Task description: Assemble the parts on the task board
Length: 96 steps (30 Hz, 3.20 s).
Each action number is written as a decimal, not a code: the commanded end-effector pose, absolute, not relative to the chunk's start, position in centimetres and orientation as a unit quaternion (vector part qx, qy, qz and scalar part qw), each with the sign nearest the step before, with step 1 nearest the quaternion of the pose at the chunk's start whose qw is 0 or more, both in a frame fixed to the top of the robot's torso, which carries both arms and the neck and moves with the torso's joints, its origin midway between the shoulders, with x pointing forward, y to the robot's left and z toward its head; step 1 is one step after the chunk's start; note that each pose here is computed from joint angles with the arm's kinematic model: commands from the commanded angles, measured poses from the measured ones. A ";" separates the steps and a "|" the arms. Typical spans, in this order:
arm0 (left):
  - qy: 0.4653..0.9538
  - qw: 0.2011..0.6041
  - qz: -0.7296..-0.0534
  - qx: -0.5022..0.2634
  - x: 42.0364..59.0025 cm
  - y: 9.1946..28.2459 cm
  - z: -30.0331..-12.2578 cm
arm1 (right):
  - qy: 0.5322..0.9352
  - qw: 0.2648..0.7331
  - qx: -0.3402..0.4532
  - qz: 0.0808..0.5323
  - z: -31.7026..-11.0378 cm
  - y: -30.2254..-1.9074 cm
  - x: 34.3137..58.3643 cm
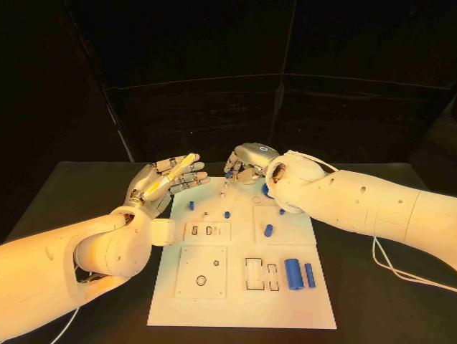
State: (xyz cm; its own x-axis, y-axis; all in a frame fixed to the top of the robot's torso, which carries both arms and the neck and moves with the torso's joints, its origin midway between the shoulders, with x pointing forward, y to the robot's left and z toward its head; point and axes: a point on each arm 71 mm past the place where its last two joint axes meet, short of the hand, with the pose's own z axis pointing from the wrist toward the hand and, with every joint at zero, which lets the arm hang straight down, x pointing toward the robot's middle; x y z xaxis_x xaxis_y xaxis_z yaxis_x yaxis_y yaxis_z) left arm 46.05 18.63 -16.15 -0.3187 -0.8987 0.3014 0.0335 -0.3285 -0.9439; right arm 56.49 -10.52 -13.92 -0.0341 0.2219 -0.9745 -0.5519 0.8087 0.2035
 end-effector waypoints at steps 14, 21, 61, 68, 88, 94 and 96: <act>0.461 0.345 -0.674 -0.463 46.2 18.3 -15.9 | 0.693 0.652 -0.144 0.272 -14.7 -8.7 57.4; 0.460 0.346 -0.675 -0.462 46.2 18.4 -15.8 | 0.702 0.648 -0.150 0.255 -14.9 -8.7 57.5; 0.461 0.349 -0.672 -0.463 46.3 18.5 -15.8 | 0.701 0.651 -0.161 0.241 -14.9 -9.1 57.2; 0.461 0.349 -0.672 -0.463 46.4 18.5 -15.8 | 0.698 0.653 -0.161 0.246 -14.8 -8.9 57.1; 0.462 0.348 -0.672 -0.463 46.4 18.4 -15.8 | 0.704 0.651 -0.156 0.237 -15.0 -8.8 57.5; 0.462 0.347 -0.672 -0.463 46.5 18.4 -15.8 | 0.699 0.656 -0.155 0.240 -14.8 -8.9 57.4; 0.462 0.347 -0.672 -0.463 46.5 18.4 -15.8 | 0.695 0.659 -0.154 0.242 -14.8 -9.2 57.3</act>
